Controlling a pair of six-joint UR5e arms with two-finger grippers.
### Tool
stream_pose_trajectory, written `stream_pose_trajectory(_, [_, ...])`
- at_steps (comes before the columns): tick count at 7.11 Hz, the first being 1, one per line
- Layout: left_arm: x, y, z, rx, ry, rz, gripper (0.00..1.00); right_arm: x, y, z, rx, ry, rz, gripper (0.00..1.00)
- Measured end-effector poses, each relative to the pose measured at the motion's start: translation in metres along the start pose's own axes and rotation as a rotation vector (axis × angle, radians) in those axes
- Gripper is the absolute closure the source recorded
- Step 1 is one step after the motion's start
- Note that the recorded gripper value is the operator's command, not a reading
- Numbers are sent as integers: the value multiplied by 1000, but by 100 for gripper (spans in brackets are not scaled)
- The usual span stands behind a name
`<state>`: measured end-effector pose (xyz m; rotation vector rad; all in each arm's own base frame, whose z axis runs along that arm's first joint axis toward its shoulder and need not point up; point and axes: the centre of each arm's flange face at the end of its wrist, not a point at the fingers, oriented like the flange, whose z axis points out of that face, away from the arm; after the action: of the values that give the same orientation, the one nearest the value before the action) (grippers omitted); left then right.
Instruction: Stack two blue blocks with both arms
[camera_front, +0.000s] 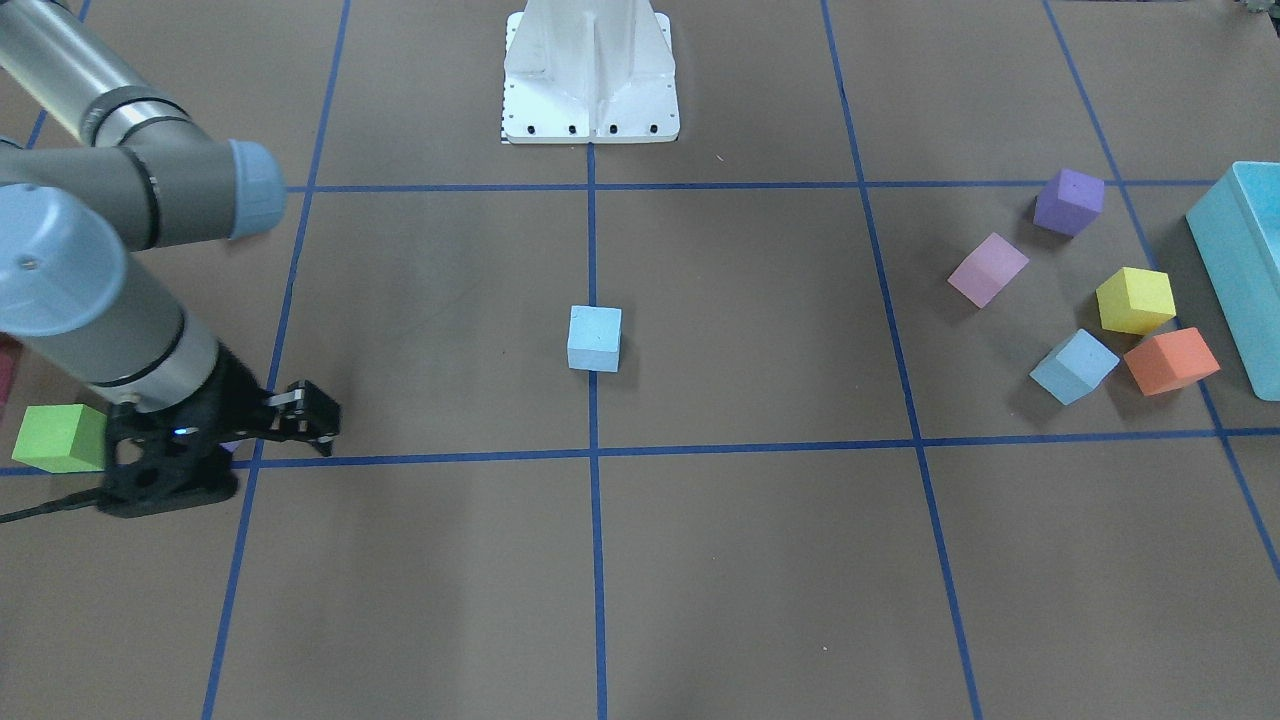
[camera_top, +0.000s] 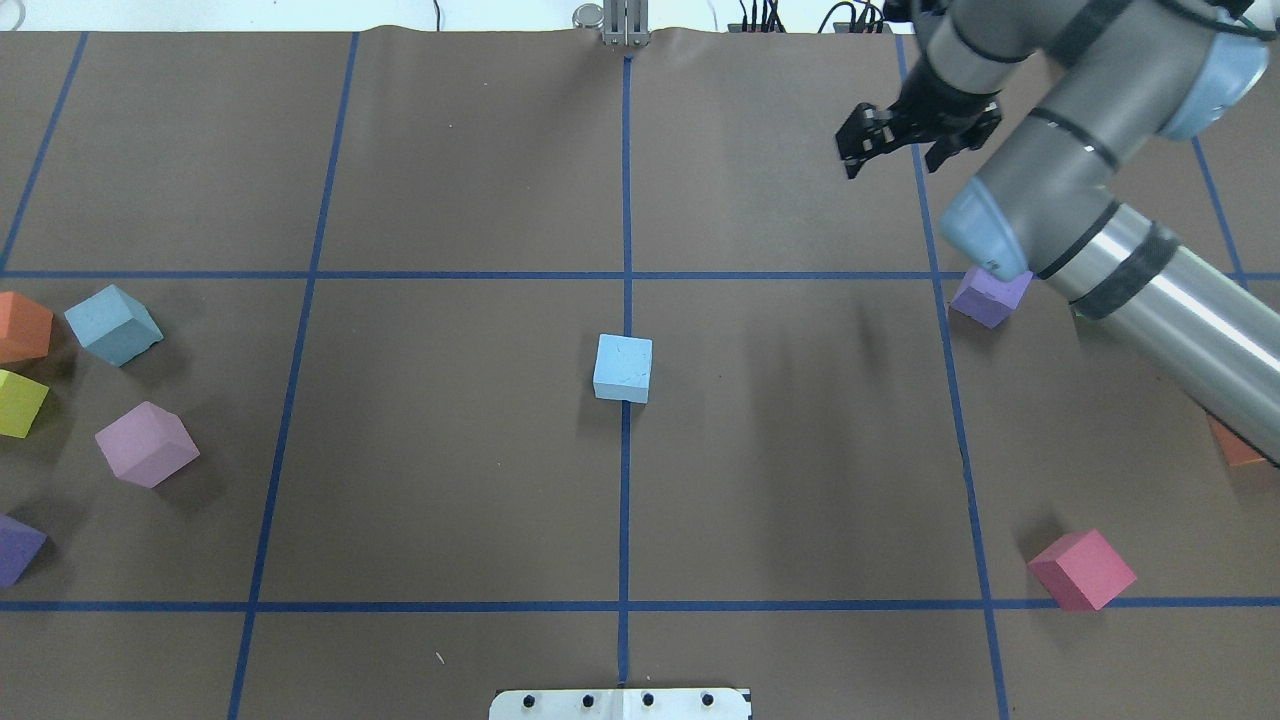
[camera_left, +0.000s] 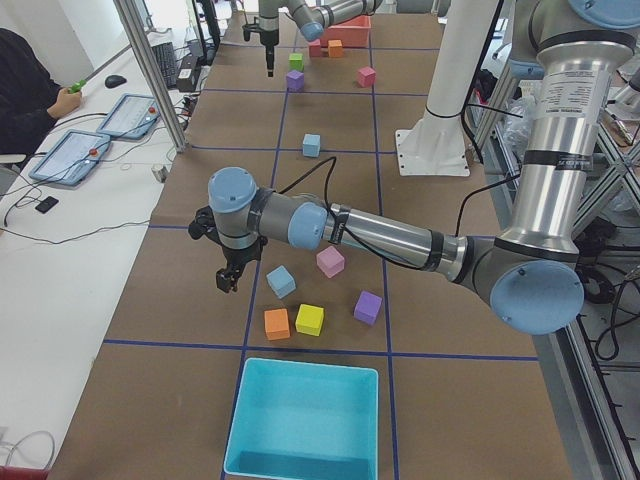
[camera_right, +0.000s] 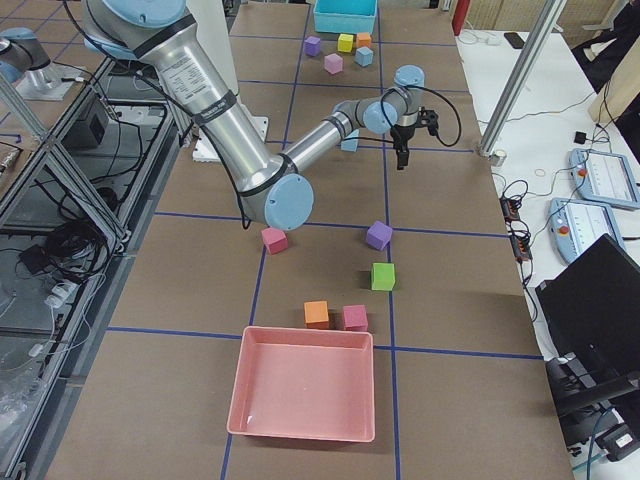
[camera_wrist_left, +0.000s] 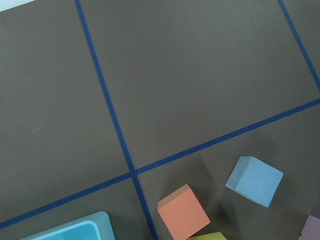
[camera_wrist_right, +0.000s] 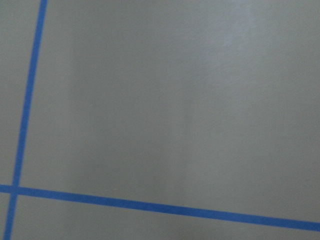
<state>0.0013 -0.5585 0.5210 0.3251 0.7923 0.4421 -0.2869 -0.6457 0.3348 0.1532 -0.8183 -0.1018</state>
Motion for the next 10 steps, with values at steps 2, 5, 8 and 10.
stream_pose_trajectory(2, [40, -34, 37, -43, 8, 144, 2, 132, 4, -28, 13, 46, -60, 0])
stream_pose_trajectory(5, [85, -50, 105, -104, 24, 319, 2, 306, 54, -73, 26, 75, 1, 0])
stream_pose_trajectory(8, [81, -50, 147, -105, 32, 361, 2, 427, 129, -109, 10, 71, 89, 0])
stream_pose_trajectory(10, [94, -51, 162, -119, 47, 349, 2, 459, 165, -111, -10, 68, 103, 0])
